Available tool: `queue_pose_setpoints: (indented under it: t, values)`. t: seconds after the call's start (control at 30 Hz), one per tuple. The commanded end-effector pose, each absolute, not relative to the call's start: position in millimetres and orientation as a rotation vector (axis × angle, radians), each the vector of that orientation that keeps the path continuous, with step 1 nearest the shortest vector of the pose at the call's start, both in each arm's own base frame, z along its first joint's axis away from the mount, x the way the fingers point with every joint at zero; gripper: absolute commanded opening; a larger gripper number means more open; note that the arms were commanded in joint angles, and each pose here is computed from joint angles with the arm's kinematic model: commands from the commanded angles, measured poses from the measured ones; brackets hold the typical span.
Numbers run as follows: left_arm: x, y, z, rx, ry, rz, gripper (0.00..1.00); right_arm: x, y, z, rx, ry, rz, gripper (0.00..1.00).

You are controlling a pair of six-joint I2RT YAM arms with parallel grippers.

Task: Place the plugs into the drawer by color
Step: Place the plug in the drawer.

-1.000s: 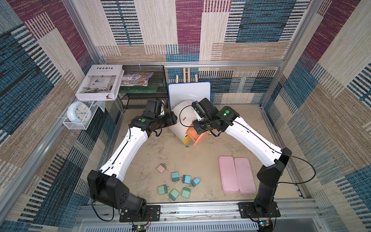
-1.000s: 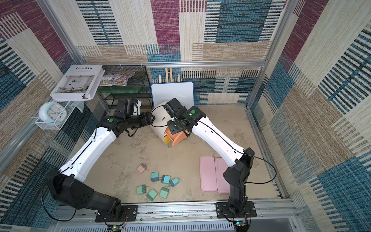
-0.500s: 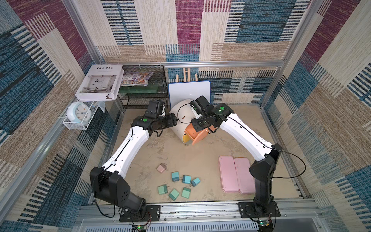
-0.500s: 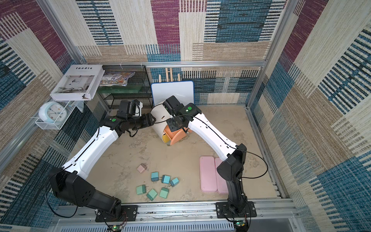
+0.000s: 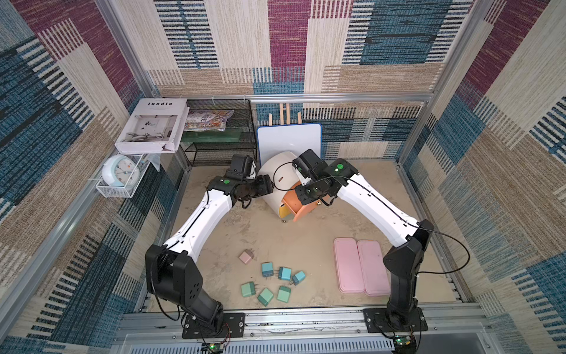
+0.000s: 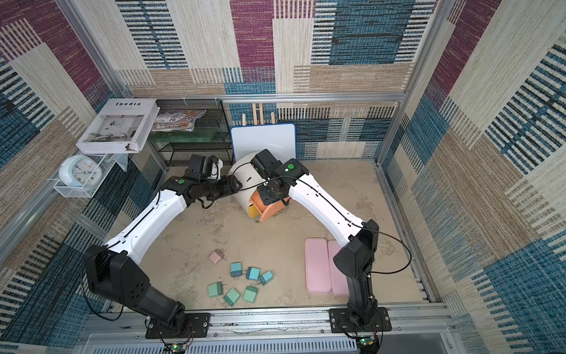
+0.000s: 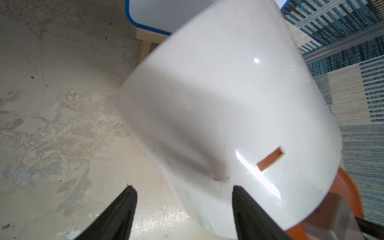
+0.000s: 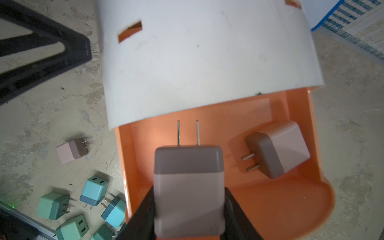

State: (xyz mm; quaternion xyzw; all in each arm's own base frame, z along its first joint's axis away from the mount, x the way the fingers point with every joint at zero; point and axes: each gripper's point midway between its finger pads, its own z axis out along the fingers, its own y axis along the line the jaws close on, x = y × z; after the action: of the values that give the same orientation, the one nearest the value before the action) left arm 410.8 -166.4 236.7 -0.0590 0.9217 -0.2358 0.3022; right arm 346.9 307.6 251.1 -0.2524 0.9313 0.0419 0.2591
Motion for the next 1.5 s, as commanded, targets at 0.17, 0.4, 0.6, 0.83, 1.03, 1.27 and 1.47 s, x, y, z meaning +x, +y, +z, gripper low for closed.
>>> queue_pose_setpoints:
  t: [0.17,0.4,0.6,0.83,1.03,1.27,1.47]
  values:
    - [413,-172,235,-0.147,2.434,-0.664,0.76,368,329,240,-0.720,2.476,0.131,0.16]
    - [411,-172,232,-0.144,2.442,-0.658,0.76,384,348,232,-0.763,2.401,0.167,0.20]
    - [408,-172,232,-0.136,2.441,-0.650,0.76,393,351,224,-0.768,2.364,0.152,0.29]
    - [406,-172,232,-0.131,2.442,-0.634,0.76,393,350,224,-0.782,2.340,0.168,0.50]
    - [406,-169,238,-0.119,2.430,-0.609,0.76,386,340,254,-0.763,2.294,0.176,0.61]
    - [405,-164,249,-0.108,2.420,-0.580,0.77,369,337,295,-0.779,2.222,0.276,0.66]
    - [393,-143,262,-0.106,2.395,-0.493,0.77,309,373,316,-0.882,2.085,0.469,0.65]
